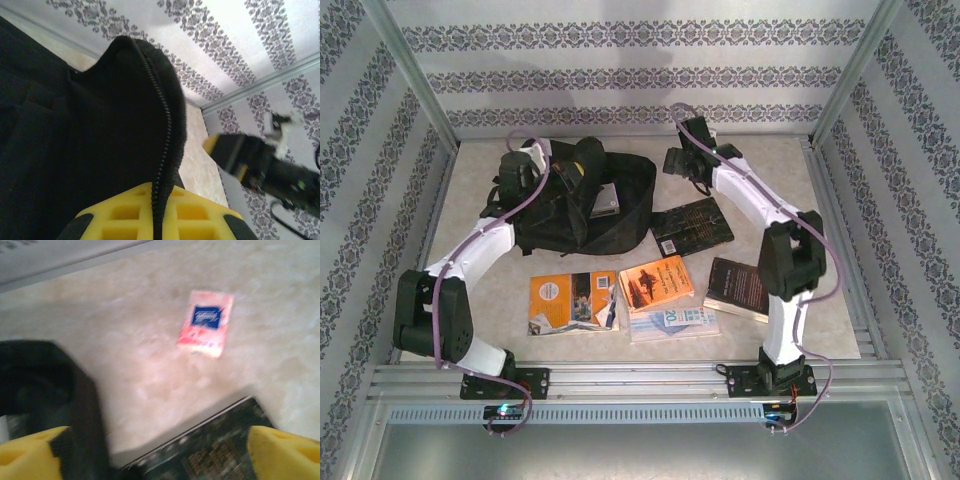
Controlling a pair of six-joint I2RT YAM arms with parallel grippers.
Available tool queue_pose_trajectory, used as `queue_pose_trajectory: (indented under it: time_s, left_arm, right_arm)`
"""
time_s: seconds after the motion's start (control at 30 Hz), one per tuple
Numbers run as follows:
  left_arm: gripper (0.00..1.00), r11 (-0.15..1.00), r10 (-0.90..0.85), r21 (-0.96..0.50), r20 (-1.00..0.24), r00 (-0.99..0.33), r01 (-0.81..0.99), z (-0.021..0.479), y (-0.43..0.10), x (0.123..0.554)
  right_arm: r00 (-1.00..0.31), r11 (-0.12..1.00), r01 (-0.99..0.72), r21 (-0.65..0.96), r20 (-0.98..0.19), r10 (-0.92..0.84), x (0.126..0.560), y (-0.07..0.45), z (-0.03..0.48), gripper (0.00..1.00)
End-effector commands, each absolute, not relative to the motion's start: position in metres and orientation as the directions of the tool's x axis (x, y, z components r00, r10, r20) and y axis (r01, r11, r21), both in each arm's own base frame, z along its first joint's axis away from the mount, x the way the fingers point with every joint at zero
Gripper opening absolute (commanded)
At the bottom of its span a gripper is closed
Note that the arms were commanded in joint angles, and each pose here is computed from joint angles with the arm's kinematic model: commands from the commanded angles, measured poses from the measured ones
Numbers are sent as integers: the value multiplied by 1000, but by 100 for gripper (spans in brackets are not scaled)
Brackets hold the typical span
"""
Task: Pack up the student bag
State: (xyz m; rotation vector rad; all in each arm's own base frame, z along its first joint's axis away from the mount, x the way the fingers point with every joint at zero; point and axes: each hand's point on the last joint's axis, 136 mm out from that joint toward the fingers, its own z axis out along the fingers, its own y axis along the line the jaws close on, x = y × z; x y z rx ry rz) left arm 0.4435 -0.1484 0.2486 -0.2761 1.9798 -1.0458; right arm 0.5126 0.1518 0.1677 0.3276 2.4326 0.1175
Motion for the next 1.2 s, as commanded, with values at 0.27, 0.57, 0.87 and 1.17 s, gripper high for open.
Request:
queue_pose_trajectory:
  time_s: [0.27, 0.57, 0.87, 1.17]
  left_arm:
    - [0, 492, -567, -821, -554, -610, 288, 283, -173, 432]
    - [0, 478, -566, -830, -542, -621, 288, 280, -176, 434]
    - [0, 473, -565, -834, -535, -628, 284, 277, -177, 436]
    - [0, 483, -561, -830, -538, -629, 279, 274, -175, 437]
  right_arm:
    - [-763, 895, 441, 66, -498, 412, 575, 85, 102, 98]
    - [-780, 888, 400, 228, -424, 460, 609, 102, 66, 98]
    - [-807, 877, 410, 249, -348, 477, 609, 110, 31, 90]
    - [-813, 881, 430, 197, -341, 473, 599, 101, 29, 63]
